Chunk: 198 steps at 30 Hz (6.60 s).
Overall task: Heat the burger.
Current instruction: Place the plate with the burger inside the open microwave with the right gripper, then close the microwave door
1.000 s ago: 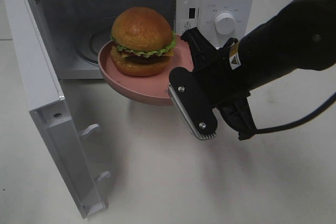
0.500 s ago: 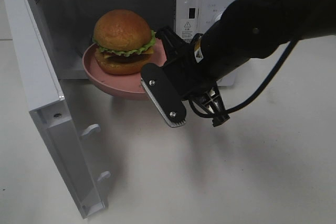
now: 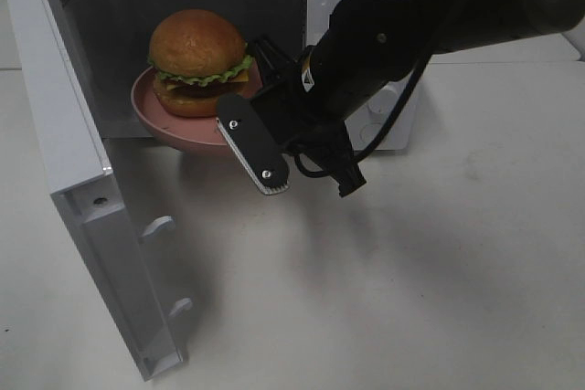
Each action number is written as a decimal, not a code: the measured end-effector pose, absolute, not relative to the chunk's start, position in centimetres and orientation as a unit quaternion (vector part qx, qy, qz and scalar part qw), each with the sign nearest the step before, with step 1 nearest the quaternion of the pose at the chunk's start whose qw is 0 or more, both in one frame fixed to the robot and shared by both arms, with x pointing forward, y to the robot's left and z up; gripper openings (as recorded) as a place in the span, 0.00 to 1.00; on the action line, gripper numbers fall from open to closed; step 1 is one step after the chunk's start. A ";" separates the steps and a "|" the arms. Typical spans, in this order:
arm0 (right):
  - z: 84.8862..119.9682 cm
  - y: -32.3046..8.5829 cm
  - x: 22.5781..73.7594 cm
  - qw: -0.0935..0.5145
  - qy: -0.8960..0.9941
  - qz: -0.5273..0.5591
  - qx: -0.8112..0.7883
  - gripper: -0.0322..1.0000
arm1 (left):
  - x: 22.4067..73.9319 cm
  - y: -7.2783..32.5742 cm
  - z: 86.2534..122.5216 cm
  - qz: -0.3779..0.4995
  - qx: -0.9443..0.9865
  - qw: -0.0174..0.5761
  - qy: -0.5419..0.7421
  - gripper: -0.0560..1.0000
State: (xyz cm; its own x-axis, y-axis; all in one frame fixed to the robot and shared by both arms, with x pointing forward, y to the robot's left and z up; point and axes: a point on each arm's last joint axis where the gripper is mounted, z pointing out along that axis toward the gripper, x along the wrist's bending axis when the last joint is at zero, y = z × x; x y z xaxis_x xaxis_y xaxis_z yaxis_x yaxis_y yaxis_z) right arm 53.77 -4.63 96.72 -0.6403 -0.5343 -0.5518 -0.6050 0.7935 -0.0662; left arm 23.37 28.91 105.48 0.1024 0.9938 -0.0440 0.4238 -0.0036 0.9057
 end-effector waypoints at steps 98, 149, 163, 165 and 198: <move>94.9 -1.9 59.0 0.314 0.930 0.099 -0.165 0.79 | 23.4 28.9 105.5 0.346 0.618 0.411 0.574 0.99; 106.2 -16.2 43.5 0.174 0.895 0.074 0.404 0.77 | 23.4 28.9 105.5 0.346 0.618 0.411 0.574 0.99; 108.3 -20.2 38.3 0.150 0.887 0.068 0.432 0.77 | 23.4 28.9 105.5 0.346 0.618 0.411 0.574 0.99; 108.9 -20.8 37.5 0.147 0.884 0.083 0.436 0.77 | 23.4 28.9 105.5 0.346 0.618 0.411 0.574 0.99; 105.4 -30.2 26.5 0.259 0.699 0.262 0.614 0.77 | 23.4 28.9 105.5 0.347 0.618 0.412 0.573 0.99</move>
State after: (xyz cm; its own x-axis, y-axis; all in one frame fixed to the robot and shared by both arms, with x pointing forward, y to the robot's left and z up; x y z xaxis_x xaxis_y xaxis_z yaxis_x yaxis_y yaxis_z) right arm 26.51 -30.19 105.38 -0.1133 0.9927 -0.0403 0.7218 0.1101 0.6833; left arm 23.38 28.91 105.49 0.1023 0.9938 -0.0440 0.4229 -0.0034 0.9062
